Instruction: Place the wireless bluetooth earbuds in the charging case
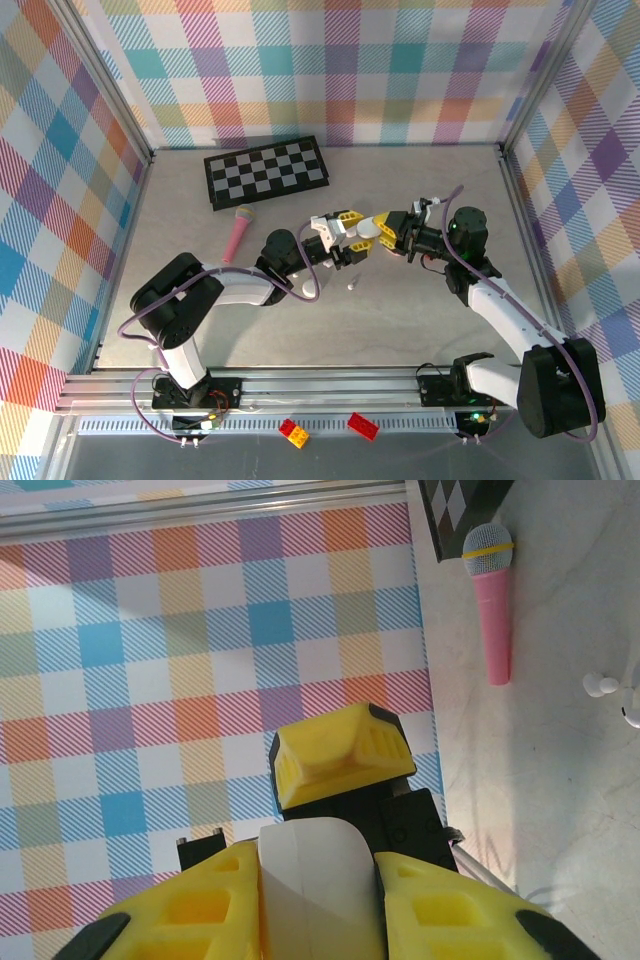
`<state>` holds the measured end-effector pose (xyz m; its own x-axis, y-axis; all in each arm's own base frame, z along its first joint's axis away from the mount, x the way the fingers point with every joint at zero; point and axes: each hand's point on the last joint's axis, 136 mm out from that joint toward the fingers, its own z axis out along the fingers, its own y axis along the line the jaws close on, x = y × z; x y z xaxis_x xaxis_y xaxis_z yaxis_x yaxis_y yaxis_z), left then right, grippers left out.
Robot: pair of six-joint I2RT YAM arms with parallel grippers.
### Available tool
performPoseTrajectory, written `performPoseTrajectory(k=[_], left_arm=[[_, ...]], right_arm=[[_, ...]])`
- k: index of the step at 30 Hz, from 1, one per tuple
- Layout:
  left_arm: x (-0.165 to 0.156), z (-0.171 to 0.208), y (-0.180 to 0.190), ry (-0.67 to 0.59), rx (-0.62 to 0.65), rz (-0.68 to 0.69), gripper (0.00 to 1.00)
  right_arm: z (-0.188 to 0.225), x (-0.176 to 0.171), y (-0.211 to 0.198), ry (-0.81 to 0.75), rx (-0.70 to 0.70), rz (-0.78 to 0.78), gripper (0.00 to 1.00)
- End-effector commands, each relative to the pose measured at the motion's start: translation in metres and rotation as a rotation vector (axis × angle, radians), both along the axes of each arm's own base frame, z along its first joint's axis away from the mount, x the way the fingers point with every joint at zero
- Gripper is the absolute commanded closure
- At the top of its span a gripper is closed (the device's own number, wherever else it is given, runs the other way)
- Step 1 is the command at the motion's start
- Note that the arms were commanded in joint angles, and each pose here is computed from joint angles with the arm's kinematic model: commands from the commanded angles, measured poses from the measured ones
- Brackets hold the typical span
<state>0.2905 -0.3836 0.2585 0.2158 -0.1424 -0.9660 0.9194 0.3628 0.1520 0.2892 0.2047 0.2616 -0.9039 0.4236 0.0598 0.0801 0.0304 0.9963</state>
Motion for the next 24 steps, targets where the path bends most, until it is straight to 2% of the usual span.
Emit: performPoseTrajectory(k=[1, 13, 24], left_arm=[[-0.004, 0.0218, -0.0043, -0.064, -0.051, -0.012, 0.44], [-0.0066, 0.0239, -0.0063, -0.056, -0.058, -0.03, 0.57], [-0.0065, 0.0271, -0.0104, -0.026, -0.076, -0.052, 0.53]], right_arm=[[0.0036, 0.0009, -0.0021, -0.022, 0.013, -0.012, 0.88], [-0.0001, 0.0019, -0.0028, -0.015, 0.006, -0.019, 0.87], [-0.0009, 0.0032, -0.0026, -0.018, 0.004, -0.021, 0.87]])
